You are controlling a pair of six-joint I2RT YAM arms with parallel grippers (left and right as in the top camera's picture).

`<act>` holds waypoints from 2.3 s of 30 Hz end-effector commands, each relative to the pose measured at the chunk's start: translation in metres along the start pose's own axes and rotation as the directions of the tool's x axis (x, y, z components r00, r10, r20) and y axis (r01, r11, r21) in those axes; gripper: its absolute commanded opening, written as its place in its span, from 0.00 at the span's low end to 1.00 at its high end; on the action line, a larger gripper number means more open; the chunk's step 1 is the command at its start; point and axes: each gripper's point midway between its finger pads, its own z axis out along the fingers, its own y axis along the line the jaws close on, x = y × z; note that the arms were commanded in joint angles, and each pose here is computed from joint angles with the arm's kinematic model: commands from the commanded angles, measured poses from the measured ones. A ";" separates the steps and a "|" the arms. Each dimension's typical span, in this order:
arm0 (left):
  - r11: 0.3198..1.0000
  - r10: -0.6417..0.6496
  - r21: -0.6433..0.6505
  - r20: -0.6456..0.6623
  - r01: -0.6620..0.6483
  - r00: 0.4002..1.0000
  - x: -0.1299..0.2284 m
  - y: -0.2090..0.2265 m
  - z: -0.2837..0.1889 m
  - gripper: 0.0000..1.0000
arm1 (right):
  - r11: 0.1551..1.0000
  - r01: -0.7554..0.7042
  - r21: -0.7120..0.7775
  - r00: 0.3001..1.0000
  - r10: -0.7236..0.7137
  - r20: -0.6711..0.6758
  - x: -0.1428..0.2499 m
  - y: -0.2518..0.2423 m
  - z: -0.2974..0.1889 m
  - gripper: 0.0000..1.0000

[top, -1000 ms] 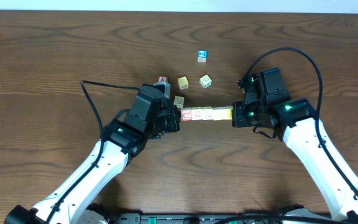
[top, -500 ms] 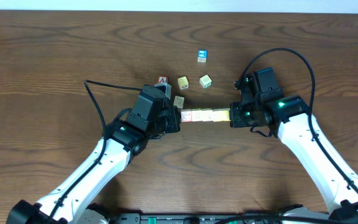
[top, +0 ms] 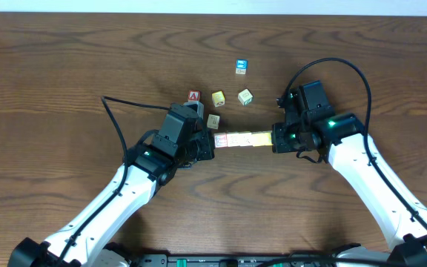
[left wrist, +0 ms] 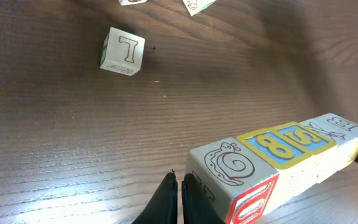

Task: Lift 5 blocks

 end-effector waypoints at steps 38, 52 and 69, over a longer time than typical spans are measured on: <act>0.996 0.054 0.078 -0.095 -0.046 0.994 0.021 -0.033 0.015 0.07 | 0.985 0.031 -0.167 0.993 -0.050 -0.110 0.016 0.047 0.014 0.01; 0.997 0.054 0.069 -0.116 -0.046 0.992 0.028 -0.033 0.020 0.07 | 0.985 0.041 -0.168 0.991 -0.061 -0.117 0.020 0.050 0.015 0.01; 0.999 0.041 0.033 -0.132 -0.037 0.990 0.039 -0.022 0.025 0.07 | 0.989 0.041 -0.146 0.989 -0.060 -0.134 0.023 0.049 0.022 0.01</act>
